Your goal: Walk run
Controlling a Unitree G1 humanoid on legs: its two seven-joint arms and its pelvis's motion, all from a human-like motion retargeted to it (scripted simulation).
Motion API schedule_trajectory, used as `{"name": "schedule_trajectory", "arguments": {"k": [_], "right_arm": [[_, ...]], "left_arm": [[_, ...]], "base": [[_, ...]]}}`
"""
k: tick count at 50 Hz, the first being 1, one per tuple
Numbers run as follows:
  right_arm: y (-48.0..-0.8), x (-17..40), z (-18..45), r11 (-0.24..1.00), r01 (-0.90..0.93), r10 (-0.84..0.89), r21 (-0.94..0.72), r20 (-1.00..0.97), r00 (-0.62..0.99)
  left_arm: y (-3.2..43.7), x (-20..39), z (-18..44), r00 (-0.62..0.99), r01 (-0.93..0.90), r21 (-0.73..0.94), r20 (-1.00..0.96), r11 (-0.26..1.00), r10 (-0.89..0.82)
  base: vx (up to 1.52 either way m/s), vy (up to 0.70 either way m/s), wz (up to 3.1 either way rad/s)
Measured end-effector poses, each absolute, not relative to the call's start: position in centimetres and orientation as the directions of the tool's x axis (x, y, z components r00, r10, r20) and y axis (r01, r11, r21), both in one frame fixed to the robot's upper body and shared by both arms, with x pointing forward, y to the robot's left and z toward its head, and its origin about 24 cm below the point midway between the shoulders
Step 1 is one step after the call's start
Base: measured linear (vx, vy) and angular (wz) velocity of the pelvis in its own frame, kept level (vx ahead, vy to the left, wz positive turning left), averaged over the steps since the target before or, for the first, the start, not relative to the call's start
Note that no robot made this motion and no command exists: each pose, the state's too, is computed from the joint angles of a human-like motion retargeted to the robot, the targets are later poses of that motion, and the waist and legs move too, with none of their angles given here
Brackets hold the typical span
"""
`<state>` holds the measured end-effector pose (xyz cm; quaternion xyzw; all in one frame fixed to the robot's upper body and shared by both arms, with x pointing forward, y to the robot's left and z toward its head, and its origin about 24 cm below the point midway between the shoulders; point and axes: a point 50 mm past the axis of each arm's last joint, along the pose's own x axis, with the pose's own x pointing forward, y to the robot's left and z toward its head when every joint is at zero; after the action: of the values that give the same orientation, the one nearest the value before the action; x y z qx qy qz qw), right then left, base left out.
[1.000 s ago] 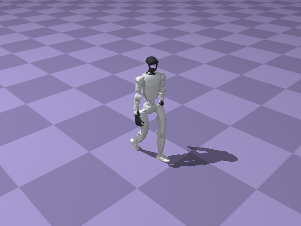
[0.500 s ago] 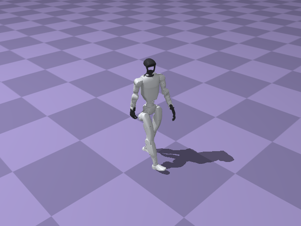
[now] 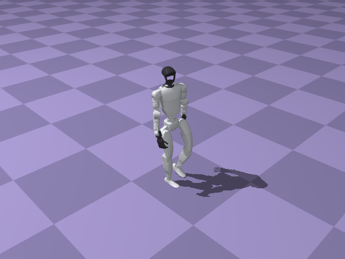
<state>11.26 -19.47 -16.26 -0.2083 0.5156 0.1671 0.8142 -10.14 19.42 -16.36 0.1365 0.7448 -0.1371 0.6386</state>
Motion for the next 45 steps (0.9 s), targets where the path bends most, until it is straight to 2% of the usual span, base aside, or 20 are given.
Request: {"name": "schedule_trajectory", "arguments": {"k": [7, 13, 19, 25, 32, 40, 45], "right_arm": [[-19.7, 18.1, -13.4, 0.853, -0.458, 0.108, -0.249, -0.775, 0.622], [-19.8, 18.9, -12.8, 0.857, -0.440, 0.117, -0.267, -0.731, 0.672], [-19.5, 15.4, -14.5, 0.859, -0.465, 0.110, -0.213, -0.811, 0.575], [-18.0, 7.2, -17.3, 0.878, -0.471, 0.072, -0.090, -0.946, 0.315], [-17.1, -1.3, -17.9, 0.856, -0.516, 0.023, -0.009, -0.998, 0.054], [-16.8, -7.9, -17.2, 0.815, -0.576, -0.001, 0.063, -0.994, -0.110], [-17.0, -9.5, -16.8, 0.848, -0.525, -0.017, 0.074, -0.986, -0.166]], "left_arm": [[18.8, -12.7, -15.7, -0.229, 0.347, -0.067, -0.973, 0.936, 0.015], [18.5, -14.1, -15.2, -0.266, 0.296, -0.071, -0.964, 0.953, 0.011], [18.9, -14.4, -15.1, -0.279, 0.269, -0.053, -0.960, 0.962, 0.025], [19.9, -12.8, -15.5, -0.251, 0.218, -0.016, -0.967, 0.976, 0.040], [22.1, -4.0, -17.1, 0.002, 0.244, 0.108, -0.994, 0.964, 0.111], [22.6, 7.3, -16.6, 0.365, 0.263, 0.233, -0.922, 0.936, 0.127], [23.0, 12.3, -15.1, 0.541, 0.280, 0.299, -0.834, 0.912, 0.108]], "base": [[0.52, -0.13, -0.34], [0.62, -0.08, -0.21], [0.73, -0.03, -0.48], [0.82, 0.00, -0.13], [0.66, -0.02, 0.14], [0.55, 0.02, 0.46], [0.54, -0.06, 0.31]]}}
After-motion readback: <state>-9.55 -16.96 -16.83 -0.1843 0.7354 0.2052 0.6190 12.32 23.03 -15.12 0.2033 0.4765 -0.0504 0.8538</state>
